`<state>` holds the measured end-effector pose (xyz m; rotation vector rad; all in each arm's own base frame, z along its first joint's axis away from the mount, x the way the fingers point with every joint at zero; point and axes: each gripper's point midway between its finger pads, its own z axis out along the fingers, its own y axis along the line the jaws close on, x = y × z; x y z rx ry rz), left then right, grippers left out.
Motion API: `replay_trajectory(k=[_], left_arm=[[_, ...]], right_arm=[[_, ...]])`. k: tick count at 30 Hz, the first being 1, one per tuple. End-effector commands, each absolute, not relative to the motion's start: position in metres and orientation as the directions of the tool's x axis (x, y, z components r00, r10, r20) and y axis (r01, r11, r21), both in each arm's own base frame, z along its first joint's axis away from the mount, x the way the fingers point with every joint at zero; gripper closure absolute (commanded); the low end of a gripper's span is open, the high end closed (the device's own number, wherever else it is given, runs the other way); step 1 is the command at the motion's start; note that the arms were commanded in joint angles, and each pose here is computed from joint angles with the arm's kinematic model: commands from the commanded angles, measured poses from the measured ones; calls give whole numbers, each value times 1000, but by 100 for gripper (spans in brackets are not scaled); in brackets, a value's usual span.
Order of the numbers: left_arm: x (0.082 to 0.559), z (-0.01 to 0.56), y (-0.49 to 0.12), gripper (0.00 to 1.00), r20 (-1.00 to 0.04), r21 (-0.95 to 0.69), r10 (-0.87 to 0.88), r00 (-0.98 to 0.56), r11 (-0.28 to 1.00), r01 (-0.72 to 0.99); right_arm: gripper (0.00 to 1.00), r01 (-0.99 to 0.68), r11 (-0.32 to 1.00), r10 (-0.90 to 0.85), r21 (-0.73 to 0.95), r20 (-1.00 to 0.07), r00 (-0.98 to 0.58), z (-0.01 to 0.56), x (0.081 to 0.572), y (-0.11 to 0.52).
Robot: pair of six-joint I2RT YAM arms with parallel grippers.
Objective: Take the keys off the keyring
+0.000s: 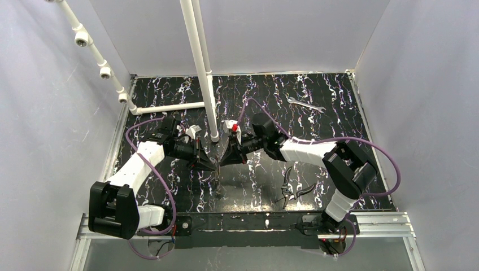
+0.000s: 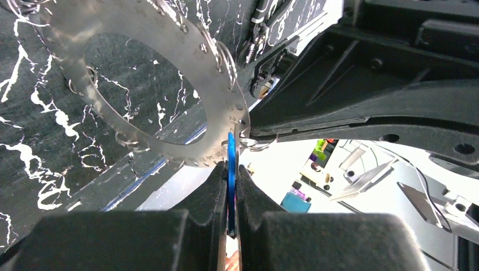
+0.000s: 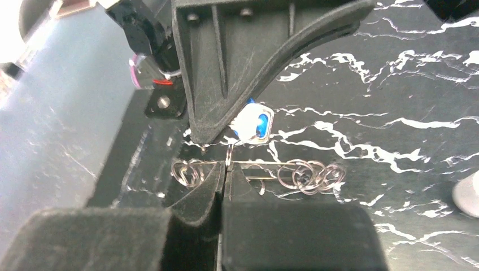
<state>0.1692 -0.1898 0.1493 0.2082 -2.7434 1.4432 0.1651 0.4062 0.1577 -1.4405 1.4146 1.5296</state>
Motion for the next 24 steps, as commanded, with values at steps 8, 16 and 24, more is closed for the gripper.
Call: replay_trajectory(k=[8, 16, 24], left_arm=[[182, 159, -184, 100, -7, -815, -109, -994, 577, -57], [181, 162, -184, 100, -17, -821, -112, -994, 569, -50], [186, 162, -182, 100, -29, -811, -119, -992, 583, -47]], right_arm=[[99, -903, -413, -328, 117, -944, 27, 171, 149, 384], [99, -954, -176, -313, 245, -932, -182, 176, 176, 402], [99, -909, -8, -283, 417, -873, -398, 192, 190, 411]])
